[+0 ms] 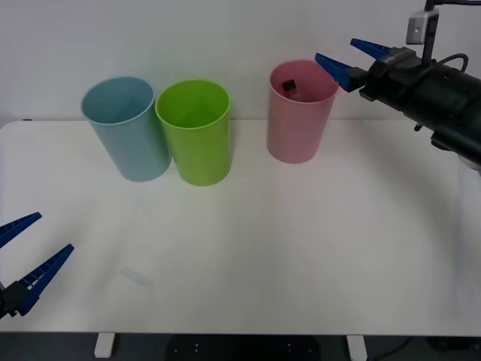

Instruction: Grasp the object on the table and drop it into the matching bin: aluminum can to the light blue bin, PET bottle to the pink bin.

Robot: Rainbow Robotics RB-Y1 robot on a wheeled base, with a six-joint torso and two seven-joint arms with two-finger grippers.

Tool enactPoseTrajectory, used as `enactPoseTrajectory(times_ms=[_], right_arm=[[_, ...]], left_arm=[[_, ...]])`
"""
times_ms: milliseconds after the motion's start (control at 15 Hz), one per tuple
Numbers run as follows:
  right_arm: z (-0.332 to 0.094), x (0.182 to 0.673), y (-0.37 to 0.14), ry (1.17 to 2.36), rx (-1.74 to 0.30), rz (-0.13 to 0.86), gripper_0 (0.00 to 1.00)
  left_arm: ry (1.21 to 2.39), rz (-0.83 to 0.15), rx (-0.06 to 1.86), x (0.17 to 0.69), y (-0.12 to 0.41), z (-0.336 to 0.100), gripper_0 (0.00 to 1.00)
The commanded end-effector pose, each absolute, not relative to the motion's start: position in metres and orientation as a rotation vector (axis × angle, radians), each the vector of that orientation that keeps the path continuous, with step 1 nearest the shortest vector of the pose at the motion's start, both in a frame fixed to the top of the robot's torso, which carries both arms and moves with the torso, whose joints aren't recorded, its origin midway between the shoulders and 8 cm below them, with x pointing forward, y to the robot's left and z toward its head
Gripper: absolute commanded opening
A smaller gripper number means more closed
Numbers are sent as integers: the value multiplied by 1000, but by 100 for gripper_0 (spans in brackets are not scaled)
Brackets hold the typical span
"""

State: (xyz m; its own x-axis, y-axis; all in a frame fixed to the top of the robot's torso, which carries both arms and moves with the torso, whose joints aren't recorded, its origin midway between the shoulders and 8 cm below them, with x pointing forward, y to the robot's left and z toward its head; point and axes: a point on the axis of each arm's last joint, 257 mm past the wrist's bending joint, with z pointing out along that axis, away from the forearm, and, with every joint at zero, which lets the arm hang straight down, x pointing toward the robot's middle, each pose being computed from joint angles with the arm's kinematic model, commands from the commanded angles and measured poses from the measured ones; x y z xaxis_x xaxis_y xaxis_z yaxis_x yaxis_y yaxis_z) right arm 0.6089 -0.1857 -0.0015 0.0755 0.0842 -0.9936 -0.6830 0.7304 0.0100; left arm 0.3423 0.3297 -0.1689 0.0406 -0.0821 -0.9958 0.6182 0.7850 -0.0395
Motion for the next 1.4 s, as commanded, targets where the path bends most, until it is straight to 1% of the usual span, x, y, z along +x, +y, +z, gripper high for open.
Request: enactPoseTrajectory(times_ms=[67, 200, 400, 867, 1267, 1400], right_arm=[[-13, 581, -198, 1383, -576, 609, 100], [-23, 565, -212, 1378, -612, 574, 100], [-41, 544, -224, 1381, -665, 549, 100], [-82, 485, -259, 1421, -721, 616, 100], [-105, 436, -275, 1462, -685, 630, 100], [-115, 424, -279, 1470, -682, 605, 100]], left_arm=[[1441, -567, 465, 342, 330, -169, 100], [1441, -567, 465, 342, 330, -169, 100], [1441, -567, 465, 342, 330, -169, 100], [1441, -567, 465, 342, 330, -169, 100], [1441, -567, 465, 342, 330, -169, 100], [1441, -567, 465, 342, 330, -169, 100]])
